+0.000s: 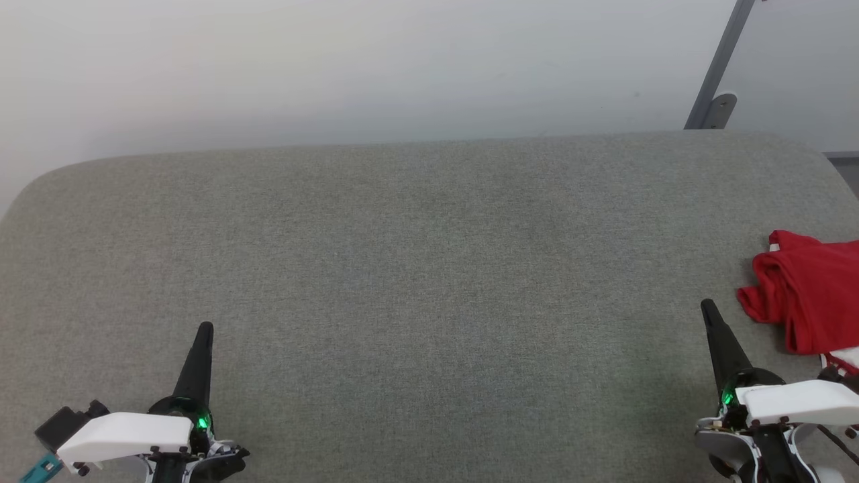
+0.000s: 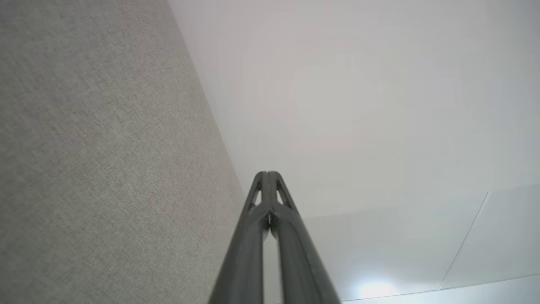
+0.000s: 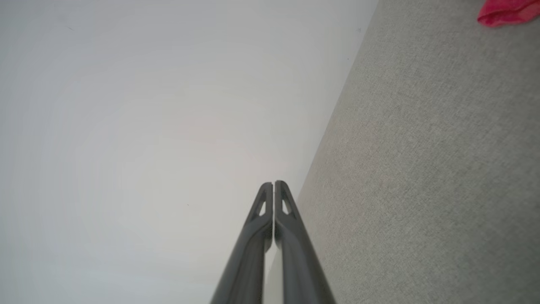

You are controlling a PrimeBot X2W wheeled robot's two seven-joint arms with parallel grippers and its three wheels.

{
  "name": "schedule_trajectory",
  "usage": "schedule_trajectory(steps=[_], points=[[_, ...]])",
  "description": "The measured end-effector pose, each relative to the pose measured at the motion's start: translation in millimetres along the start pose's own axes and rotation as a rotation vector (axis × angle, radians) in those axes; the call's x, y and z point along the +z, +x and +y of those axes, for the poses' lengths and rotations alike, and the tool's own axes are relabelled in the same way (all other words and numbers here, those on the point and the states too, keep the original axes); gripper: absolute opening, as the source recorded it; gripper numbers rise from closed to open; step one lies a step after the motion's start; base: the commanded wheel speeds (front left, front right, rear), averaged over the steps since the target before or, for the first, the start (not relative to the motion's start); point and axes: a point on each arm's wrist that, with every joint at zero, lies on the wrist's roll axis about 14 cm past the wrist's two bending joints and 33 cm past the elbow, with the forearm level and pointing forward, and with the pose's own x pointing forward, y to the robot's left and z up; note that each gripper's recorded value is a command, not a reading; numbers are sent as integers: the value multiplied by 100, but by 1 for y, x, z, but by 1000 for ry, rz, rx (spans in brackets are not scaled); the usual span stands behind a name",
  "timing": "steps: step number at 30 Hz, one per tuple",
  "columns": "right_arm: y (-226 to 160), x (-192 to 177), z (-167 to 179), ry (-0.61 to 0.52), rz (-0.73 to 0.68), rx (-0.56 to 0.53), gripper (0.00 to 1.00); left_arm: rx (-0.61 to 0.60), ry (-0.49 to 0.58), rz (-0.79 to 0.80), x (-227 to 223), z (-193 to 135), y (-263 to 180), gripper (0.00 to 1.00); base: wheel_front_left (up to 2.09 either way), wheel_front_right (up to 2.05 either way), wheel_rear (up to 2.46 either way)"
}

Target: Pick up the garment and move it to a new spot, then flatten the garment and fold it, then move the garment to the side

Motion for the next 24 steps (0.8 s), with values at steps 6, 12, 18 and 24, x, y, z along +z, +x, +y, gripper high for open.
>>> schedule_trajectory(steps=[6,12,18,24], points=[[1,0,1,46,-1,5,0,-7,-48,2,-1,-2,2,0,0,0,0],[2,1,3,89,-4,13,0,-16,-90,7,-3,-5,5,0,0,0,0],[1,2,4,131,-5,16,0,-18,-134,11,-5,-6,6,0,0,0,0],[2,2,5,172,-6,22,0,-32,-174,13,-6,-11,9,0,0,0,0]])
